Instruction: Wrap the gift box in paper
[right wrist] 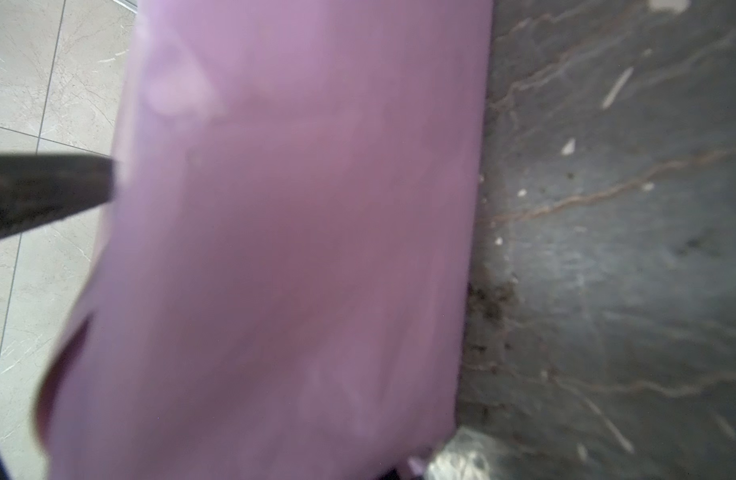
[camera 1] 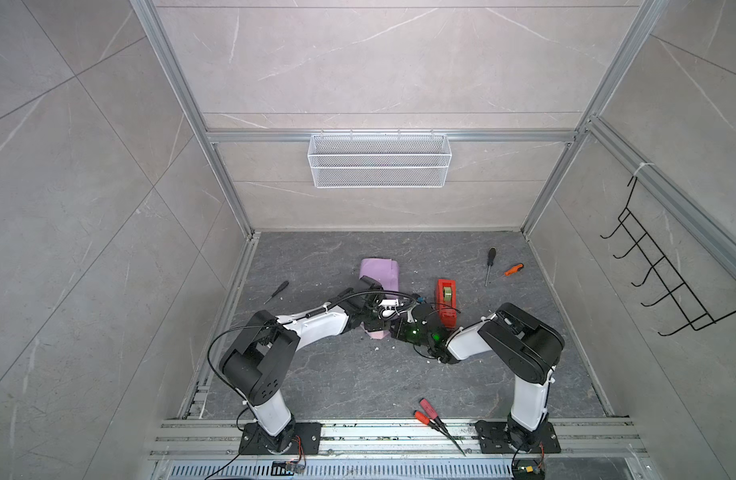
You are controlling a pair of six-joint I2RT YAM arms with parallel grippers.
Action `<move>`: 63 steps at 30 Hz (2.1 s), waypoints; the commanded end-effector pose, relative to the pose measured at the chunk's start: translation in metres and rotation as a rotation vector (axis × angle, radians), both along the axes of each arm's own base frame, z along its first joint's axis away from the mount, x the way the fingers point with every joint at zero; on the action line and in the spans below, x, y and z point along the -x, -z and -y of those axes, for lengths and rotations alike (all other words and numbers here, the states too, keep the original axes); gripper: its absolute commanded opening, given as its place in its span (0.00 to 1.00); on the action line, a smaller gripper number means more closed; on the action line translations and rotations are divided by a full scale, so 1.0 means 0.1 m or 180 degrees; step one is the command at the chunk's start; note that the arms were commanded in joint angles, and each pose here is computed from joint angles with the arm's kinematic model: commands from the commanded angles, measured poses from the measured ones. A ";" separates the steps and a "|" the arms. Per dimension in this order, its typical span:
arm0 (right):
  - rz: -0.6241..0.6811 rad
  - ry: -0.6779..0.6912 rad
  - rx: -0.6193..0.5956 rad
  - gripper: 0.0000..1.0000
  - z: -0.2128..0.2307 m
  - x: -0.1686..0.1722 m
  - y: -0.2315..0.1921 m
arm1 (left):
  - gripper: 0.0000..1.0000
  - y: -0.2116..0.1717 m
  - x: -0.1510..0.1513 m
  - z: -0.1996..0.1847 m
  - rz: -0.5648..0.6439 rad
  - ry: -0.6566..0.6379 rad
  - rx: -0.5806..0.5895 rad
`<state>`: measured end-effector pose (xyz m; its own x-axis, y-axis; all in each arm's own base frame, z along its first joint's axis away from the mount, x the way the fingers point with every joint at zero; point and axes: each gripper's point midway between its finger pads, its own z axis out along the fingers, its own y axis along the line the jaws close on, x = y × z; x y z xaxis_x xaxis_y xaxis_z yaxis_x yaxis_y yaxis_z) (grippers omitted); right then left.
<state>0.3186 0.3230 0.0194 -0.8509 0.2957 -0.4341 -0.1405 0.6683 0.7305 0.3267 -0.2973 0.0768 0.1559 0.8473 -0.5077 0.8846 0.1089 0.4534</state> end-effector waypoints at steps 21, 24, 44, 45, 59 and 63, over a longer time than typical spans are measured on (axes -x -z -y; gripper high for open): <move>0.0290 0.0109 -0.0216 0.00 0.05 -0.10 -0.41 | 0.45 0.30 0.03 -0.15 -0.0068 0.0013 -0.0116; 0.0250 0.0205 -0.0191 0.00 0.08 -0.17 -0.37 | 0.46 0.30 0.05 -0.15 -0.0108 0.0019 -0.0119; -0.0572 0.0152 0.0110 0.00 0.14 0.12 0.39 | 0.52 0.31 0.02 -0.14 -0.0054 0.0040 -0.0135; -0.0573 0.0126 0.0103 0.00 0.11 0.14 0.36 | 0.52 0.30 0.02 -0.14 -0.0056 0.0037 -0.0136; -0.0607 -0.0049 0.0327 0.00 0.02 0.43 0.24 | 0.53 0.30 0.01 -0.15 -0.0026 0.0035 -0.0155; -0.0284 -0.0096 0.0249 0.00 0.00 0.40 -0.03 | 0.54 0.28 0.00 -0.14 -0.0007 0.0038 -0.0127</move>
<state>0.2868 0.3338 0.0204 -0.9011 0.2608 -0.3465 -0.0800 0.6853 0.7239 0.3405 -0.2944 0.0783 0.2032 0.8334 -0.5139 0.8438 0.1171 0.5237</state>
